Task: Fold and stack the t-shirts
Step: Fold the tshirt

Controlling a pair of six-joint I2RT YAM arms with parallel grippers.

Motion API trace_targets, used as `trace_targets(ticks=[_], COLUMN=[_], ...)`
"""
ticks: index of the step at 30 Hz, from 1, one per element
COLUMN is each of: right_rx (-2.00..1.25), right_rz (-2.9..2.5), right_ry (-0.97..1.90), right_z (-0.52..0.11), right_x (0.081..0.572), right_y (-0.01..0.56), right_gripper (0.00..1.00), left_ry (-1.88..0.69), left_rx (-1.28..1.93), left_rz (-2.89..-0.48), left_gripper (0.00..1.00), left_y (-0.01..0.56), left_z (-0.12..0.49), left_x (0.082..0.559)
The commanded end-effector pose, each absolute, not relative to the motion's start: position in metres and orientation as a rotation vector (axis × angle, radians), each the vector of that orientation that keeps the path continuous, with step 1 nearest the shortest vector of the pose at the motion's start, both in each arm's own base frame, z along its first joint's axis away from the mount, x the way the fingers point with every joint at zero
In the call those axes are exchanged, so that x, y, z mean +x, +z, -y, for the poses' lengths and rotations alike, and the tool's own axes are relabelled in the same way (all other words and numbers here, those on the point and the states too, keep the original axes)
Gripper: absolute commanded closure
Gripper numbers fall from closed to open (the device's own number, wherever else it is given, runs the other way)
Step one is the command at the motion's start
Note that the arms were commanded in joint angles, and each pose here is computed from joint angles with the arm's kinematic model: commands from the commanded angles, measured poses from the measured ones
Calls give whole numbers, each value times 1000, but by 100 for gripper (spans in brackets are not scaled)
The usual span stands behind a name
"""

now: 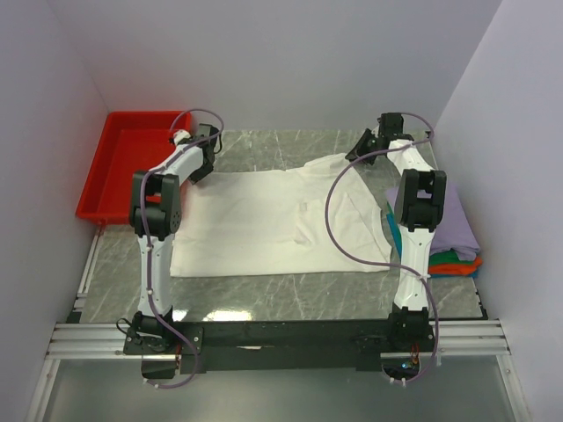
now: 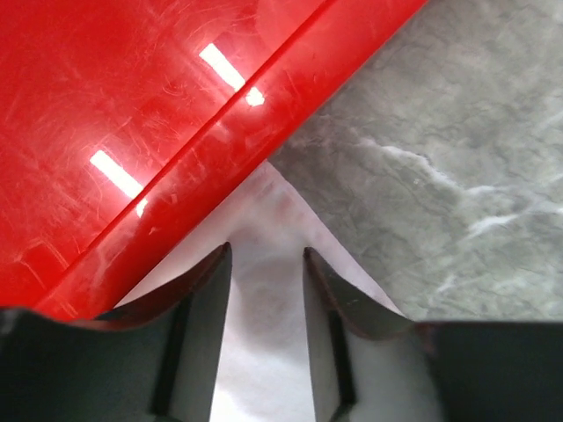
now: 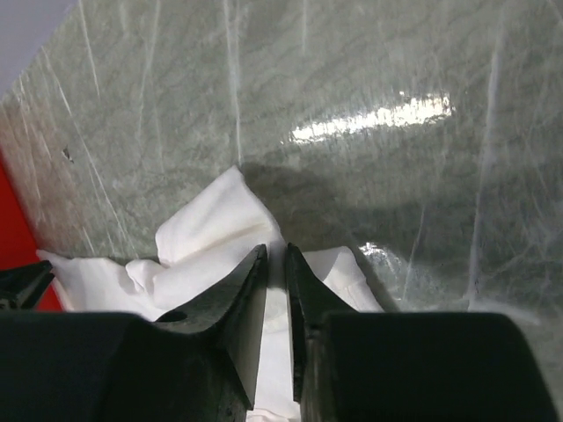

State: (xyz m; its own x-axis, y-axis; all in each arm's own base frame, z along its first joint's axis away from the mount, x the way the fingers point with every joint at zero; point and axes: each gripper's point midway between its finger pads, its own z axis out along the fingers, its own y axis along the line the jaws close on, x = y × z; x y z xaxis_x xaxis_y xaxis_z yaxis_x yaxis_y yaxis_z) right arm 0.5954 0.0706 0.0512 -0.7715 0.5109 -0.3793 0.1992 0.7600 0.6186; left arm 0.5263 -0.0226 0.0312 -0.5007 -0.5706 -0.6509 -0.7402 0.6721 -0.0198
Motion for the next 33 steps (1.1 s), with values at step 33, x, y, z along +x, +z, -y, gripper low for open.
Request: trace_targets(ticks=[33], right_rx=[610], right_rz=[-2271], right_ry=[663], right_z=[-14], right_x=[572], right_y=[111], right_gripper=[100], left_ry=[198], left_rx=[-981], left_rz=[-2163], left_gripper=[61], left_y=[78], left_z=[43], left_x=[560])
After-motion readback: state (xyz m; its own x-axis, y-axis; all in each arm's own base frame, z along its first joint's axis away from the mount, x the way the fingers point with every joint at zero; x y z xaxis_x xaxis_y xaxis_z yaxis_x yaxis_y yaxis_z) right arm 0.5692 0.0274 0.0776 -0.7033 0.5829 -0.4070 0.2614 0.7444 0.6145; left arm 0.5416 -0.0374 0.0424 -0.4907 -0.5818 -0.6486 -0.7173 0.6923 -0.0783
